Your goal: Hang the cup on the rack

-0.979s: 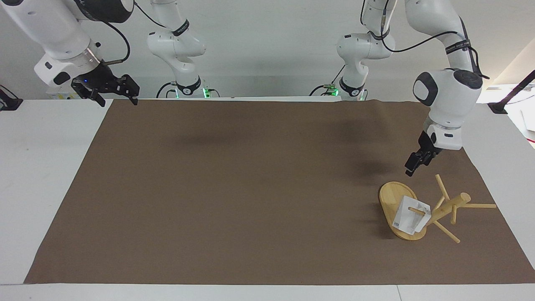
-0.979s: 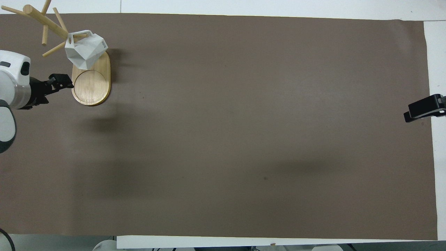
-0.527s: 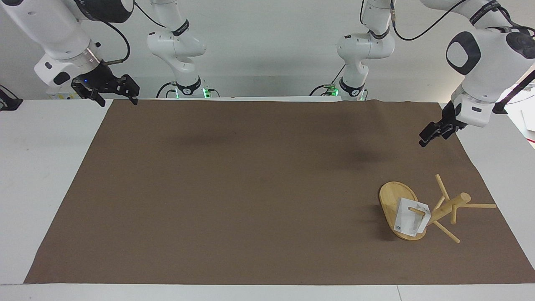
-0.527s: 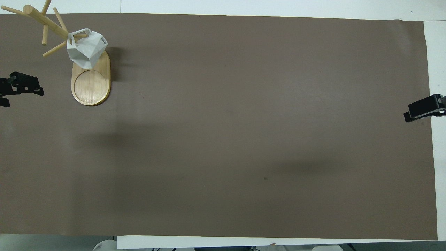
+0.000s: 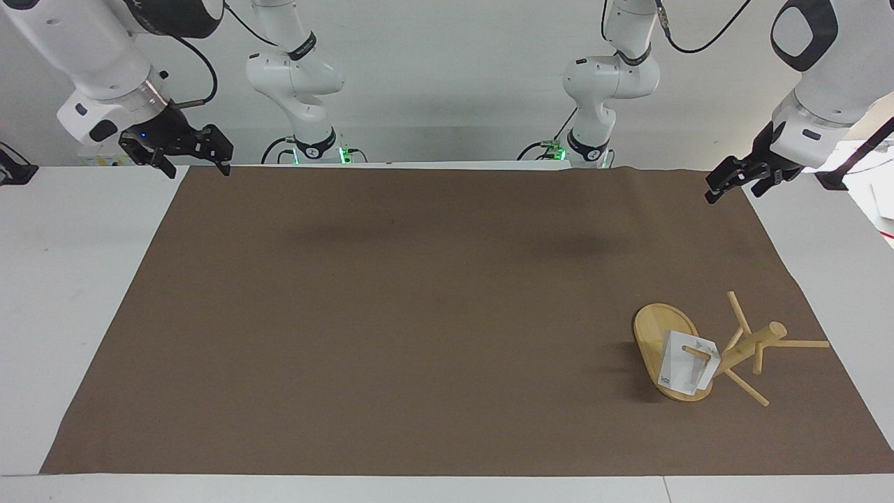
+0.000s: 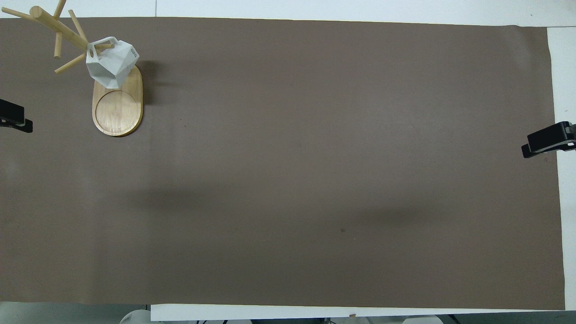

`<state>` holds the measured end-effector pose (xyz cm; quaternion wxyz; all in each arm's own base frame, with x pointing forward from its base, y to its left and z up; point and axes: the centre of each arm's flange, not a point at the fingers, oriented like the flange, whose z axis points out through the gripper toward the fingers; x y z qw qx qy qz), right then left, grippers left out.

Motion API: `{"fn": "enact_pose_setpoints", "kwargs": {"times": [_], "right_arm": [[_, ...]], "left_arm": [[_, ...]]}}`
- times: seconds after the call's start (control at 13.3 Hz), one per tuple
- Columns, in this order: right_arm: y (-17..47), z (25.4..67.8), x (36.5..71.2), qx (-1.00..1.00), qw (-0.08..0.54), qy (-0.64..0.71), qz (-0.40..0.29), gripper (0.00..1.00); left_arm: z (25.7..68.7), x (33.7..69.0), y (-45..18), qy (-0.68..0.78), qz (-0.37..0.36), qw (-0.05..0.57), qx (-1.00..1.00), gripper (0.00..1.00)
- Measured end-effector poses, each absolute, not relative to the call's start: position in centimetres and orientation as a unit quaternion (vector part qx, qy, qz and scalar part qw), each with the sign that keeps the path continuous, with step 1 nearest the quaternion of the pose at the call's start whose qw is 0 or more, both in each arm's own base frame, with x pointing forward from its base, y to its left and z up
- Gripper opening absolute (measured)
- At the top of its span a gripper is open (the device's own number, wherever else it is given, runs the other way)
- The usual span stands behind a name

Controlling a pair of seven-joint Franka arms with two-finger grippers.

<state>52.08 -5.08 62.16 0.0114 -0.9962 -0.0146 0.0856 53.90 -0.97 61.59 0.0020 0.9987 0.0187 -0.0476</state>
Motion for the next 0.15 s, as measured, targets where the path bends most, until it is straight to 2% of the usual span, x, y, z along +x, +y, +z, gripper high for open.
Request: {"fn": "enact_pose_setpoints", "kwargs": {"times": [0.15], "right_arm": [[-5.08,62.16,52.08,-0.996,0.011,-0.015,0.086,1.00]], "left_arm": [[62.39,53.66,-1.50,-0.007,-0.049,-0.002,0.999,1.00]]}}
